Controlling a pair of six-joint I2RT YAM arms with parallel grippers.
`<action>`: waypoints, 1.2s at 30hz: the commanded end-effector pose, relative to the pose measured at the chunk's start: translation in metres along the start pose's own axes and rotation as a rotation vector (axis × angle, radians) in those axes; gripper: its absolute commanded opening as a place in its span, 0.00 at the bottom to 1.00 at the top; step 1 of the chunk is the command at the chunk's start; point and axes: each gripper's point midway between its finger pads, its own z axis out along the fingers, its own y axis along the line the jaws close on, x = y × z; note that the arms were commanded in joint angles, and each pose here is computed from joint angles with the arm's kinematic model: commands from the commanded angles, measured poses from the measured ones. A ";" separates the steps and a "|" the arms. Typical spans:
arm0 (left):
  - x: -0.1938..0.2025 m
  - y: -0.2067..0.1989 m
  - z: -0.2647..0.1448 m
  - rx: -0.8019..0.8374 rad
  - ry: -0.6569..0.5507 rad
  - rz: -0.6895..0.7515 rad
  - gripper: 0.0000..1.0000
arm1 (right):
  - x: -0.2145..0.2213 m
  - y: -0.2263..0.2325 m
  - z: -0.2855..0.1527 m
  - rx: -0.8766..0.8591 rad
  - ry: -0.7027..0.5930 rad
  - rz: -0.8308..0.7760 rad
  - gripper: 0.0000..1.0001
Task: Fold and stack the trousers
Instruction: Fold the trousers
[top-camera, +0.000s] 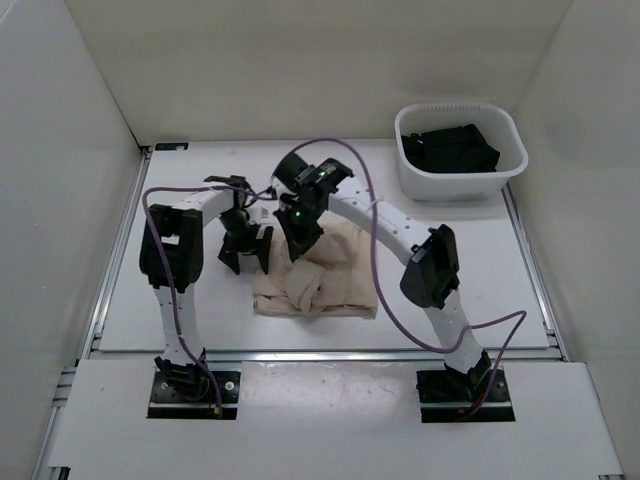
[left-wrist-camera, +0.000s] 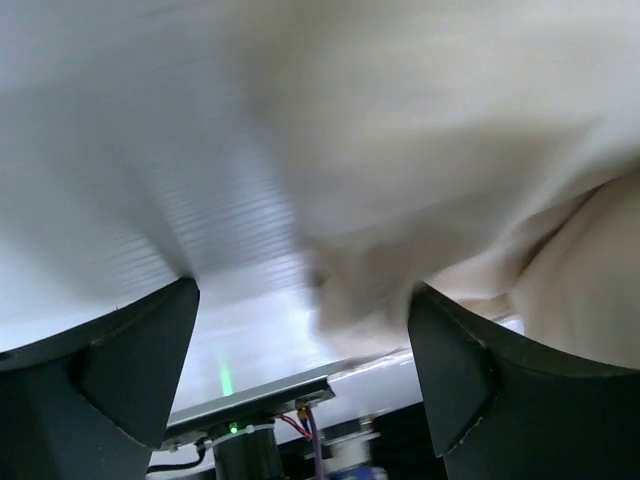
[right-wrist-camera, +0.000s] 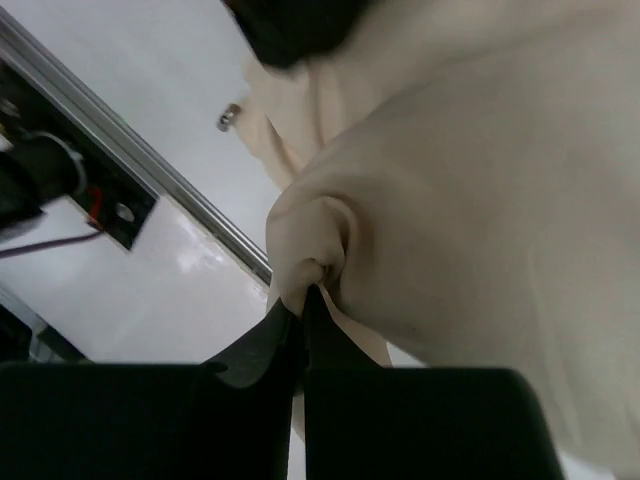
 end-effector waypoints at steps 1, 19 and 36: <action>-0.006 0.039 -0.019 0.009 -0.119 -0.091 0.95 | 0.015 0.021 -0.007 -0.078 0.045 -0.075 0.00; 0.004 0.089 -0.012 -0.052 -0.116 -0.208 0.89 | 0.011 0.080 0.066 -0.325 0.136 -0.137 0.79; -0.033 -0.064 -0.137 -0.098 -0.515 0.248 1.00 | 0.113 -0.116 -0.057 0.115 -0.269 0.404 0.99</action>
